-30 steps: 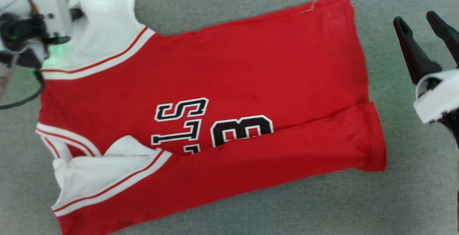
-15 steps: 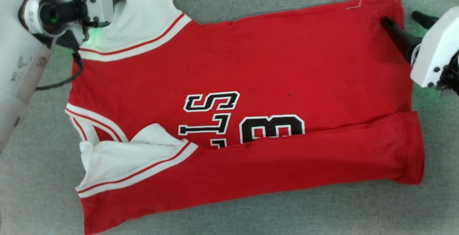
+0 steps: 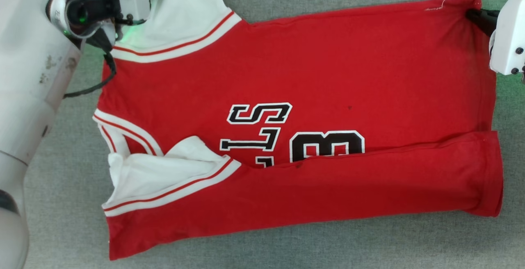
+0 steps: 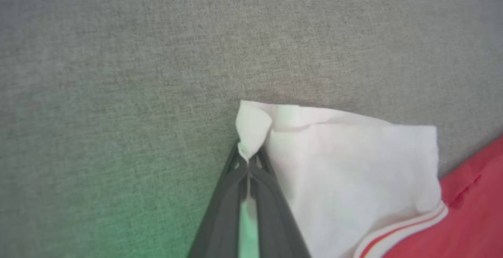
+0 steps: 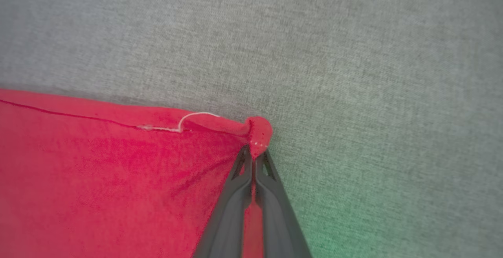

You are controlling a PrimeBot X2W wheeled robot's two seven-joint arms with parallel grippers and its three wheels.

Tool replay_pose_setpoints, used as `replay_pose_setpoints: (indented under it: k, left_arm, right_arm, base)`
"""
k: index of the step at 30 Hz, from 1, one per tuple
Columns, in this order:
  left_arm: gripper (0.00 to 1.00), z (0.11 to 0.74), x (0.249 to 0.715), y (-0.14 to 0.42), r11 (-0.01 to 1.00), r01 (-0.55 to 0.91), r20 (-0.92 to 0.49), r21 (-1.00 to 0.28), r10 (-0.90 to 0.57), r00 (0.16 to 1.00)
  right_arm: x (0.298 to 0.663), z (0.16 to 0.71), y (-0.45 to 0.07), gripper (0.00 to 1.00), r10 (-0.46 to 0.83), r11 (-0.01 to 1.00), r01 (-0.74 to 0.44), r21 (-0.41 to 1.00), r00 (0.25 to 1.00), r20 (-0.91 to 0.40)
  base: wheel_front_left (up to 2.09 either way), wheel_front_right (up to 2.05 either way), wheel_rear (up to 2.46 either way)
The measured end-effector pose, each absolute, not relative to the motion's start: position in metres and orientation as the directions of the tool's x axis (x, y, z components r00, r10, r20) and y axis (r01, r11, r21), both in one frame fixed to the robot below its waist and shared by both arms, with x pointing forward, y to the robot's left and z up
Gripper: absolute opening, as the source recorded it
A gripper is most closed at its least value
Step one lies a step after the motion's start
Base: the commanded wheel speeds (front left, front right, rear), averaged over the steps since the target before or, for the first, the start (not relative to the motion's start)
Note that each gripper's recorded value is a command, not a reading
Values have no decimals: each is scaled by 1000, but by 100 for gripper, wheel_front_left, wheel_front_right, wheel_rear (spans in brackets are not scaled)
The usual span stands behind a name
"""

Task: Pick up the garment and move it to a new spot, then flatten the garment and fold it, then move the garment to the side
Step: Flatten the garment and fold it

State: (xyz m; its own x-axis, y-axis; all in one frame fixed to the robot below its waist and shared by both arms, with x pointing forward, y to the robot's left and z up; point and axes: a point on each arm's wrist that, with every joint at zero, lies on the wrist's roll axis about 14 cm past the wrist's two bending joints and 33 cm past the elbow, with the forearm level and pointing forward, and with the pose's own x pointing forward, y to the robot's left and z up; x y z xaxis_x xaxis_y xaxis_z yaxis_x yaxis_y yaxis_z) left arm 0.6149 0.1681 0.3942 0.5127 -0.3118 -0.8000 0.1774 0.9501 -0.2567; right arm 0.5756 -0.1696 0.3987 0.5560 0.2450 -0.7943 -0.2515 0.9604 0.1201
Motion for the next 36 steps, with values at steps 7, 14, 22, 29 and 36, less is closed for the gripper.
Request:
replay_pose_setpoints:
  k: [7, 14, 22, 29, 36]
  left_arm:
    - [0, 423, 620, 173, 947, 185, -735, -263, -321, 597]
    - [0, 460, 613, 180, 943, 223, -670, -247, -333, 663]
    - [0, 501, 586, 190, 936, 290, -603, -200, -351, 717]
    - [0, 518, 537, 200, 944, 288, -597, -163, -327, 733]
    - [0, 514, 469, 203, 955, 240, -643, -176, -296, 706]
  right_arm:
    - [577, 418, -171, 0, 255, 959, -259, 114, 614, -747]
    - [565, 440, -168, 0, 288, 950, -293, 112, 671, -684]
    - [536, 461, -170, 0, 311, 942, -319, 106, 707, -636]
    - [504, 474, -171, 0, 337, 934, -336, 122, 716, -611]
    - [472, 474, -174, 0, 348, 932, -334, 144, 705, -618]
  base:
    - [0, 0, 0]
    - [0, 0, 0]
    - [0, 0, 0]
    - [0, 0, 0]
    - [0, 0, 0]
